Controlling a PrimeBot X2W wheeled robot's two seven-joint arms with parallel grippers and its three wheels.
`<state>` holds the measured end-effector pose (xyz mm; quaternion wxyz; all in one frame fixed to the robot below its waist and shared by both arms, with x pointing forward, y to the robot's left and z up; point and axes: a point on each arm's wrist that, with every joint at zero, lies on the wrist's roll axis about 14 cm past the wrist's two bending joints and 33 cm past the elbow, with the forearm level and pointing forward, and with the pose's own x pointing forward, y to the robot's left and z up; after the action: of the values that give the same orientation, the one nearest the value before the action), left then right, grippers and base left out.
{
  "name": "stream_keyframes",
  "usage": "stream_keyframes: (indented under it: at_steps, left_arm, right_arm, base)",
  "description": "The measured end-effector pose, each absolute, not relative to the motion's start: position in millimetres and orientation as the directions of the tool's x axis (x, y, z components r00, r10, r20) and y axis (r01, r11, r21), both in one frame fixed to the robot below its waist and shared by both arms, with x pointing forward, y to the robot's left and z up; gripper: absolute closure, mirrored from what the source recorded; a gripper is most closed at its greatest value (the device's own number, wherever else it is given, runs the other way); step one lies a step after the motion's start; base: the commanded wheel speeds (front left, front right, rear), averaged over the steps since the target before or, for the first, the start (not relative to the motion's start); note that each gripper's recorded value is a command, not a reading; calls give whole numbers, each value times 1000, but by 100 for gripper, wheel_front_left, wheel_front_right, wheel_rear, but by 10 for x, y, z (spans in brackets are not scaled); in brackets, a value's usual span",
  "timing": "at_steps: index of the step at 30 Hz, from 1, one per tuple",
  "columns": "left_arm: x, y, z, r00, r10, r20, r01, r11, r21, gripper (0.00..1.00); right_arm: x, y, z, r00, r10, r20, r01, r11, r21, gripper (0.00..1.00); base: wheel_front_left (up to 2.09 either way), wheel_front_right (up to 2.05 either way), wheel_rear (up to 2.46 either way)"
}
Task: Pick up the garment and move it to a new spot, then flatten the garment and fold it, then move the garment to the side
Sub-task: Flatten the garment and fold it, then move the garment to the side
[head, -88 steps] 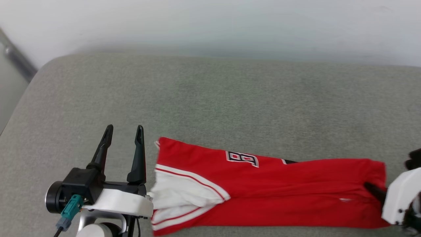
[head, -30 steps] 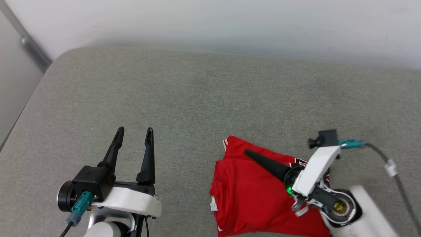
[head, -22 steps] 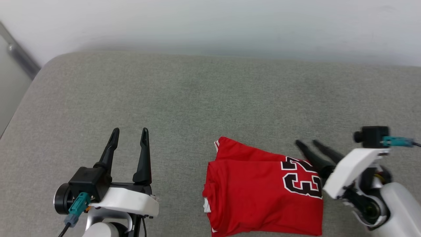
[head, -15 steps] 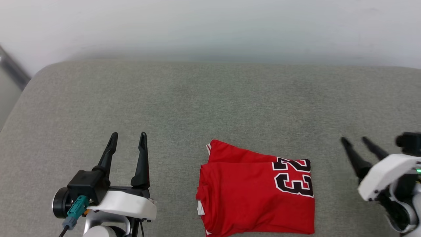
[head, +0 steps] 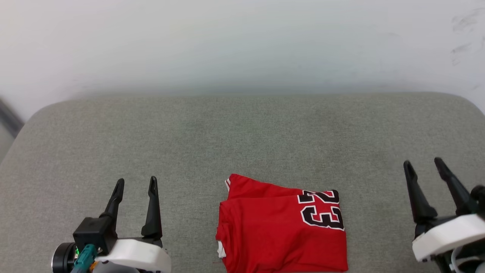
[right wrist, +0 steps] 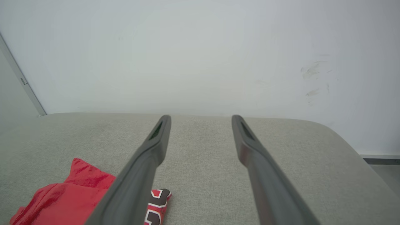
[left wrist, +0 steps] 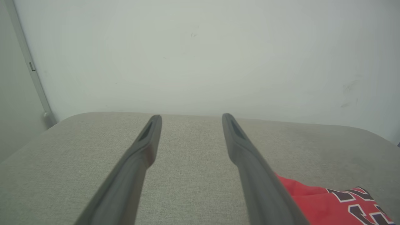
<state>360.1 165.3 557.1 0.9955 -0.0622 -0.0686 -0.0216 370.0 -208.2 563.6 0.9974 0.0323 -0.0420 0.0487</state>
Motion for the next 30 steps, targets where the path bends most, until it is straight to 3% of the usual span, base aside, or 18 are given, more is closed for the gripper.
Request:
stream_keyframes:
  at_steps: [10, 21, 25, 30]
  left_arm:
    - [3464, 1666, 5398, 994, -33, 103, 44, 994, -104, 0]
    - [3477, 1682, 5311, 996, -24, 85, 33, 993, -110, 0]
    - [3490, 1696, 5326, 996, -15, 92, 26, 993, -117, 0]
    - [3532, 1701, 5360, 995, -8, 104, 21, 992, -128, 0]
  right_arm:
    - [3391, -2038, 5593, 995, 69, 65, -75, 993, 86, 0]
    - [3368, -2043, 5660, 997, 56, 59, -61, 995, 80, 0]
    - [3378, -2083, 5571, 999, 47, 8, -48, 988, 144, 0]
    - [3396, -2494, 5298, 991, -24, -134, 61, 959, 277, 0]
  base:
    - [0, 0, 0]
    - [0, 0, 0]
    - [0, 0, 0]
    - [0, 0, 0]
